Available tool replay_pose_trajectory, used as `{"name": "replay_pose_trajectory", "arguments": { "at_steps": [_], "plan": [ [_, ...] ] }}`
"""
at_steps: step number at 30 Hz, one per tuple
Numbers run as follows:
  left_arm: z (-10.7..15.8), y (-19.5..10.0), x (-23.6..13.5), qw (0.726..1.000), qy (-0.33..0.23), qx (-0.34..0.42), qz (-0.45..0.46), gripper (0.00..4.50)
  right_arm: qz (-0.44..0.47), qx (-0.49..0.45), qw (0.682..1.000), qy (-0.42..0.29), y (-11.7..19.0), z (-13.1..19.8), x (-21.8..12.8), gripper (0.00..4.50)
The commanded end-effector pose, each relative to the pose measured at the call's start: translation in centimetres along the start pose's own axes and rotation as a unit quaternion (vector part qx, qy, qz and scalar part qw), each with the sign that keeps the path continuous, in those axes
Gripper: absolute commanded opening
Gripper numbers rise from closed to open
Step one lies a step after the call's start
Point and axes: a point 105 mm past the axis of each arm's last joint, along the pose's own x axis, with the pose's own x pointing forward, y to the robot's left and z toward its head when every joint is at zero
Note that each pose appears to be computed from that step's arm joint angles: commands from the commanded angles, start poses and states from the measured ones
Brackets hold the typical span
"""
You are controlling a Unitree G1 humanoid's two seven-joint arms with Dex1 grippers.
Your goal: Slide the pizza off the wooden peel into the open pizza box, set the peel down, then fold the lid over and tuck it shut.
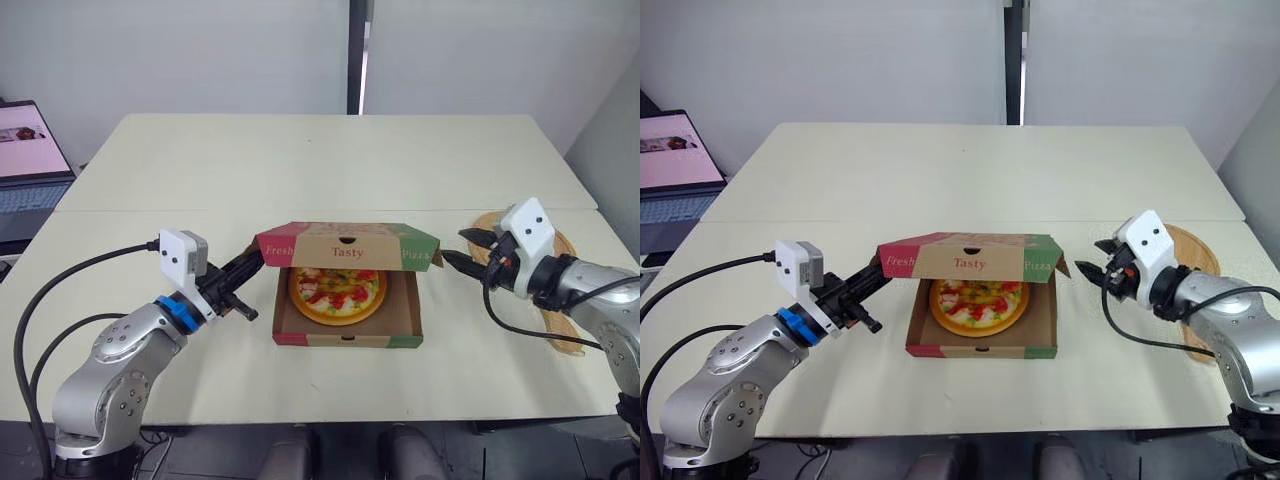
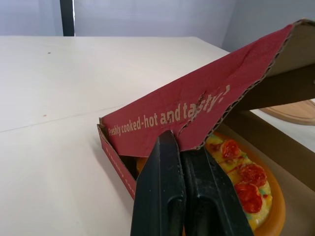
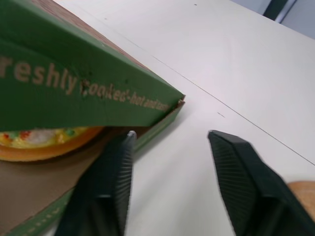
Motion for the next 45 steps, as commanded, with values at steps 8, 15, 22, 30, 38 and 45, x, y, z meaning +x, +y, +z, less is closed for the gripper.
{"name": "replay_pose_trajectory", "arguments": {
  "at_steps": [8,15,22,30,38,45],
  "plan": [
    [-0.4,-1.0,-0.5,0.999,0.011,0.013,-0.031,0.0,0.06,-0.006,0.998,-0.014,2.1,0.6,0.4,0.02],
    [-0.3,-1.0,-0.3,0.999,0.011,0.021,-0.031,0.0,0.102,0.008,0.995,-0.021,4.4,0.6,1.0,0.02],
    [-1.9,-1.8,-0.4,0.998,0.034,0.028,-0.054,0.0,0.1,-0.009,0.995,0.001,4.5,-0.9,0.9,0.02],
    [-2.2,-1.8,-0.6,0.997,0.04,0.035,-0.056,0.0,0.102,-0.013,0.995,-0.003,4.5,-1.2,0.7,0.02],
    [-1.1,-2.1,-1.4,0.996,0.033,0.028,-0.077,0.7,0.108,-0.014,0.994,-0.008,4.6,-1.4,0.9,0.0],
    [-0.6,-1.8,-2.9,0.989,0.086,0.061,-0.101,2.08,0.11,-0.018,0.994,-0.01,4.5,-1.5,0.9,0.0]
  ]
}}
